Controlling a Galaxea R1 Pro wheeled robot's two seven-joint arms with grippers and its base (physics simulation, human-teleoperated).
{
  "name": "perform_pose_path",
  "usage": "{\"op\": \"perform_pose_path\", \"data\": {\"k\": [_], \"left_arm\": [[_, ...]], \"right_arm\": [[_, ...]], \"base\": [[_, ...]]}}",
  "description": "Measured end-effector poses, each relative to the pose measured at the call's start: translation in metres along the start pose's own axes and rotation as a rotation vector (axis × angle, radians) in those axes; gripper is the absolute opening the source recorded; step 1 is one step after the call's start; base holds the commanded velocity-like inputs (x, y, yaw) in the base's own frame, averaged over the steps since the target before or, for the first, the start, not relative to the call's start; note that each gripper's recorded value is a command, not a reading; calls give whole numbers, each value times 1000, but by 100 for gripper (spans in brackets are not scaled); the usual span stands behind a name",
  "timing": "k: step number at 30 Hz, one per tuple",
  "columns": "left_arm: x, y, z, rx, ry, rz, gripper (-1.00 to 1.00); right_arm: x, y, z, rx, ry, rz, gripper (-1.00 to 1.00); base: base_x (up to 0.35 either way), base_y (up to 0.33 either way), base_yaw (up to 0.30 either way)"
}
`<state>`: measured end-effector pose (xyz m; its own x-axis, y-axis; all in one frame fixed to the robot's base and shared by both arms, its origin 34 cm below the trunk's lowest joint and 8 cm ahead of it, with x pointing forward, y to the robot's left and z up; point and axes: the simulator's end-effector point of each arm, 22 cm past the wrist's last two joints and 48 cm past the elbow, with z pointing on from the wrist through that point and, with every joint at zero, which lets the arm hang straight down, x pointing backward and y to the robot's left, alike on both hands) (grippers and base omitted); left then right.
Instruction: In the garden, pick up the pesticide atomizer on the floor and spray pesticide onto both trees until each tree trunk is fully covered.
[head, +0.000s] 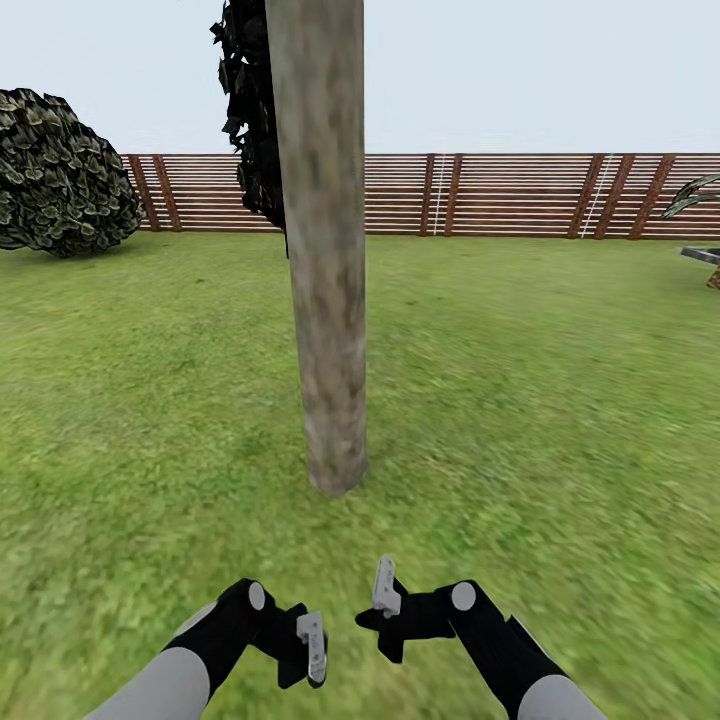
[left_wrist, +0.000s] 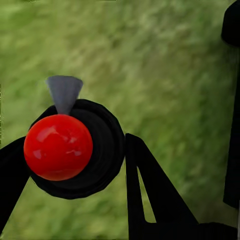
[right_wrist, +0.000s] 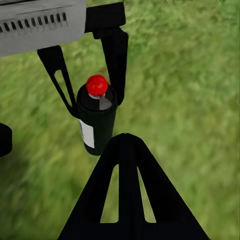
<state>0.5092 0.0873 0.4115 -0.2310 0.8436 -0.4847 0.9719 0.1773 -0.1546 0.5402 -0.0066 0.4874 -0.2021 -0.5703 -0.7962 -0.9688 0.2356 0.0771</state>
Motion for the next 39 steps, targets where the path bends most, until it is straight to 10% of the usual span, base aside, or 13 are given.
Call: {"op": "perform_pose_path", "data": {"k": [39], "left_arm": [[-50, -10, 1, 40, -106, 72, -100]], "right_arm": [[0, -1, 0, 2, 0, -1, -100]], "base": [[0, 0, 0]]}}
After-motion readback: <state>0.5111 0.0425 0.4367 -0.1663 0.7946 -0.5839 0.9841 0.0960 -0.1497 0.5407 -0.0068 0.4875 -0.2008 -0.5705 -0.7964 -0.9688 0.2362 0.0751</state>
